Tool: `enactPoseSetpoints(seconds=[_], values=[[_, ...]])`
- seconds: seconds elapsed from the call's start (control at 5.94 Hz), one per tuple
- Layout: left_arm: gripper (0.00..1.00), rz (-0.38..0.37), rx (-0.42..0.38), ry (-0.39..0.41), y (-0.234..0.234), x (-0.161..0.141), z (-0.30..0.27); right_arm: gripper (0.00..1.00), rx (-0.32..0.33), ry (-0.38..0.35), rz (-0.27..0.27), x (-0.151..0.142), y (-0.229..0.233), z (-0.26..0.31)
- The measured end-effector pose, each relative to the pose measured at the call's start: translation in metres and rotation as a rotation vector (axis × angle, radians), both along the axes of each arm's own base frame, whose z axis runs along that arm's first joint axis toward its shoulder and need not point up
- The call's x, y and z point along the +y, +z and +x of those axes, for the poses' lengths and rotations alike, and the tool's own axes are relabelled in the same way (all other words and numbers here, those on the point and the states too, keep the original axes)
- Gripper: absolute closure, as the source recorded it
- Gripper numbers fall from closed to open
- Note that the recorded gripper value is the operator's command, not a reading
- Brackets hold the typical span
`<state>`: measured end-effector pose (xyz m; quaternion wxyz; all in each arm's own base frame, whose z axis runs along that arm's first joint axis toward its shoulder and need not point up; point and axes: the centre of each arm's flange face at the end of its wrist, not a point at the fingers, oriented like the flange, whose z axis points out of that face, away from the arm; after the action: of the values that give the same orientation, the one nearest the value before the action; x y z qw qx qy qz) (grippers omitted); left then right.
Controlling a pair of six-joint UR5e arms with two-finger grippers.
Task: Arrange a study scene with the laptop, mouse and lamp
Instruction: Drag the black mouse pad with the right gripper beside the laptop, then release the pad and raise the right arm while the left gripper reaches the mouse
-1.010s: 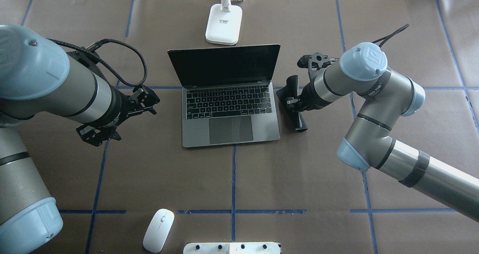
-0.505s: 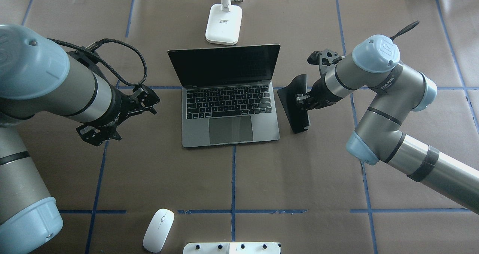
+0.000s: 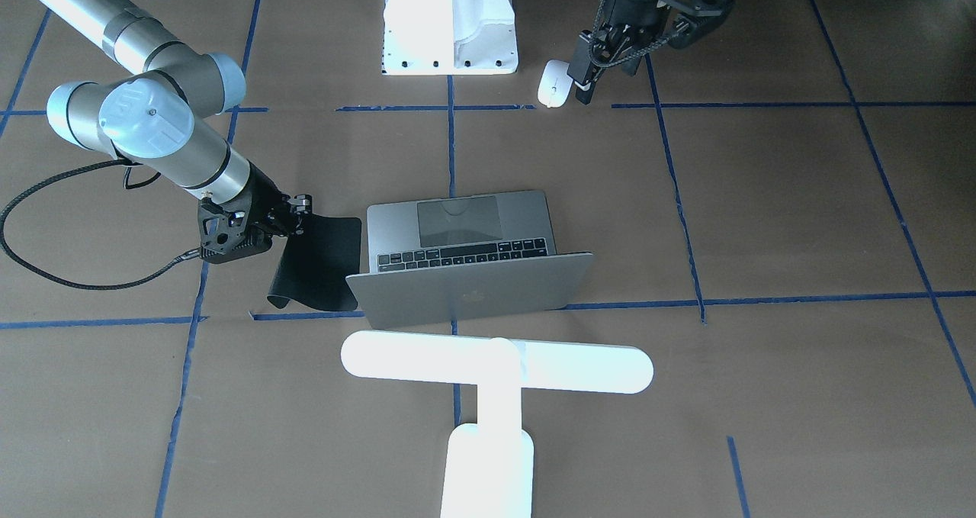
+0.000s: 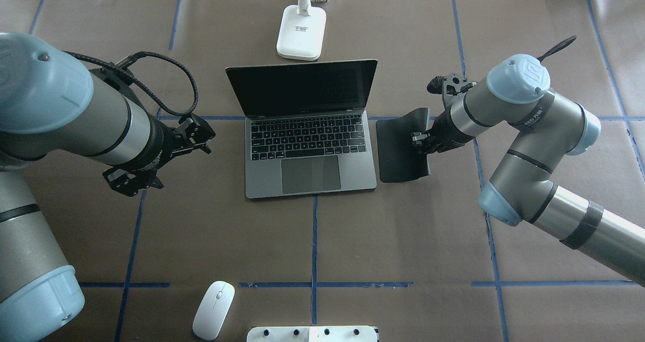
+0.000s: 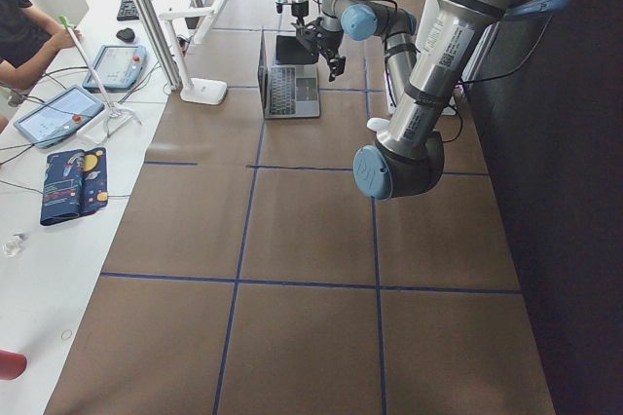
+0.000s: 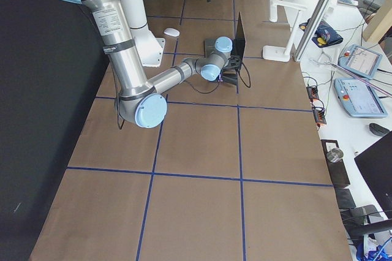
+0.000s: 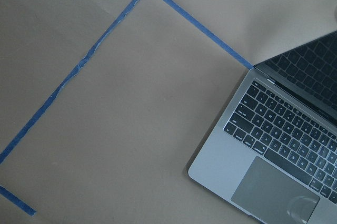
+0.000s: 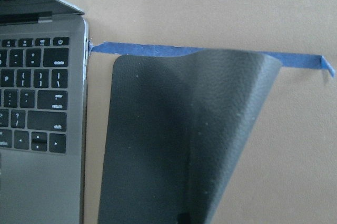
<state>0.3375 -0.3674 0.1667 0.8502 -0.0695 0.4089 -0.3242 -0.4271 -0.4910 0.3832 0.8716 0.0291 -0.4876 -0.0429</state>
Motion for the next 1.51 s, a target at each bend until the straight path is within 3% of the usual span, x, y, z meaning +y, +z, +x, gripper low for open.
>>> enactPoseSetpoints(seconds=[0.34, 0.5, 0.67, 1.51], values=[[0.0, 0.0, 0.0, 0.0, 0.0, 0.0, 0.0, 0.96, 0.003, 0.0, -0.002, -0.001, -0.001, -0.006], [0.0, 0.0, 0.0, 0.0, 0.0, 0.0, 0.0, 0.62, 0.005, -0.002, -0.001, -0.002, -0.001, -0.009], [0.0, 0.0, 0.0, 0.0, 0.0, 0.0, 0.0, 0.01, 0.006, -0.002, -0.004, -0.003, -0.001, -0.01], [0.0, -0.003, -0.007, 0.012, 0.004, 0.003, 0.005, 0.0, -0.001, 0.022, -0.011, -0.013, -0.005, 0.005]])
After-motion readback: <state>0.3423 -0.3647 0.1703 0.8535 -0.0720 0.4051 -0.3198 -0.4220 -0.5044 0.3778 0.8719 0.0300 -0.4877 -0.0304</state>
